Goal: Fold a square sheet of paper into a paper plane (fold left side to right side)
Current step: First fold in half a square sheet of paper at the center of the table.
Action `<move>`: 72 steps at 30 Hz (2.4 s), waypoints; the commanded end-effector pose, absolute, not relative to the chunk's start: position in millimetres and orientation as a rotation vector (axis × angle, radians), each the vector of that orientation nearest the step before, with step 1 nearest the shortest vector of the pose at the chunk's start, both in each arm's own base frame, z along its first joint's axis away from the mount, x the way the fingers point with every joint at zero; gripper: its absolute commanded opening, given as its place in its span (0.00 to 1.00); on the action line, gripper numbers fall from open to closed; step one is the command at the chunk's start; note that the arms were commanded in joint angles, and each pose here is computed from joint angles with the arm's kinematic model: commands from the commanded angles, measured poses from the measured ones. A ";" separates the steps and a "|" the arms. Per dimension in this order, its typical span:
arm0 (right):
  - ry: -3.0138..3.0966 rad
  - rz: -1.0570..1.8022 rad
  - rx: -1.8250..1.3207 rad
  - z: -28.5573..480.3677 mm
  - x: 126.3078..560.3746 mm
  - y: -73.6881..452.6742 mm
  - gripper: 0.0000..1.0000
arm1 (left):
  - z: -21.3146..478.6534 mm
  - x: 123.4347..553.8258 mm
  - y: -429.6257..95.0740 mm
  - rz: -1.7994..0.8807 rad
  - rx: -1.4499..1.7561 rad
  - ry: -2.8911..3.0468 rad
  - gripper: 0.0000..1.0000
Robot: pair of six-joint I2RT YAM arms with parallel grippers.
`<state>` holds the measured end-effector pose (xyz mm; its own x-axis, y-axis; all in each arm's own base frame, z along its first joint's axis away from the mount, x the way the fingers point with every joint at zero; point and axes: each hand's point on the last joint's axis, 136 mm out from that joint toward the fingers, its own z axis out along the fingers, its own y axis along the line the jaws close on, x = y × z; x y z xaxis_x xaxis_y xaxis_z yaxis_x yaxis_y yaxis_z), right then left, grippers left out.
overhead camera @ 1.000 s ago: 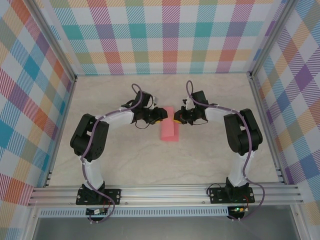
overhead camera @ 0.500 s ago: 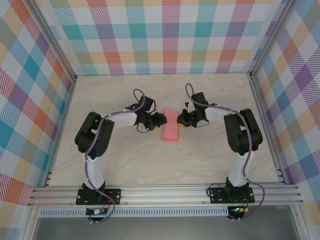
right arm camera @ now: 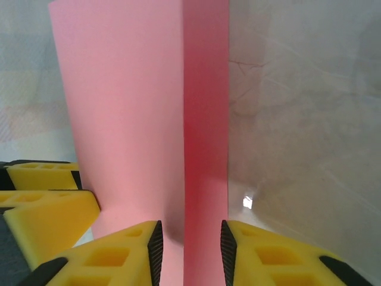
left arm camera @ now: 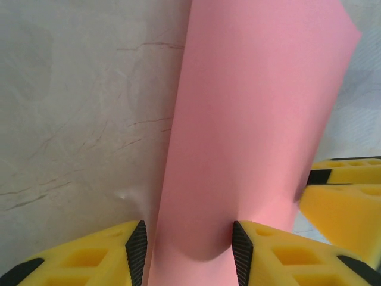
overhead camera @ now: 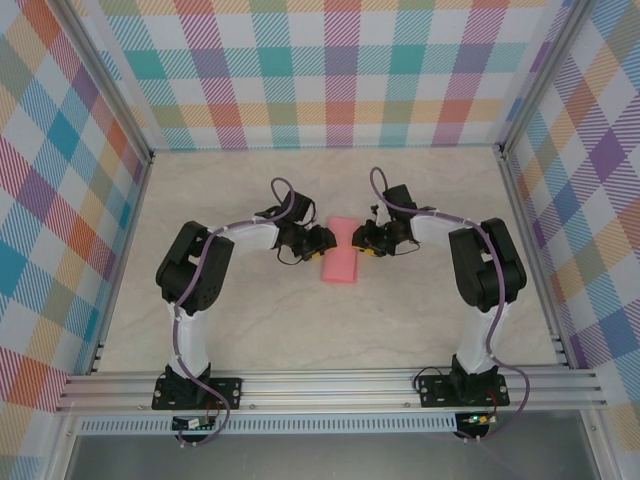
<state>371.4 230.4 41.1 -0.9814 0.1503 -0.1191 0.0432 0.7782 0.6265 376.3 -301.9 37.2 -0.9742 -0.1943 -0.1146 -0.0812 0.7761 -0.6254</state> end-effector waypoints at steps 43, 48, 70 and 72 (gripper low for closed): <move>2.778 0.772 0.196 56.6 339.9 192.3 0.39 | 18.0 369.9 -310.1 -0.859 -0.222 2.902 0.45; 2.768 0.804 0.186 59.7 340.4 196.4 0.39 | 15.8 368.7 -309.1 -0.852 -0.224 2.909 0.45; 2.747 0.907 0.198 58.6 343.9 210.3 0.25 | 12.1 366.1 -304.0 -0.812 -0.216 2.923 0.42; 2.743 0.902 0.193 60.7 344.4 210.2 0.25 | 12.4 366.0 -303.5 -0.809 -0.214 2.923 0.41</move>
<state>347.9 208.8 60.6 -0.9590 0.2091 -0.1915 0.0534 0.7965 0.6023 379.6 -311.0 30.4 -0.9786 -0.1820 -0.0959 -0.0917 0.8031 -0.5887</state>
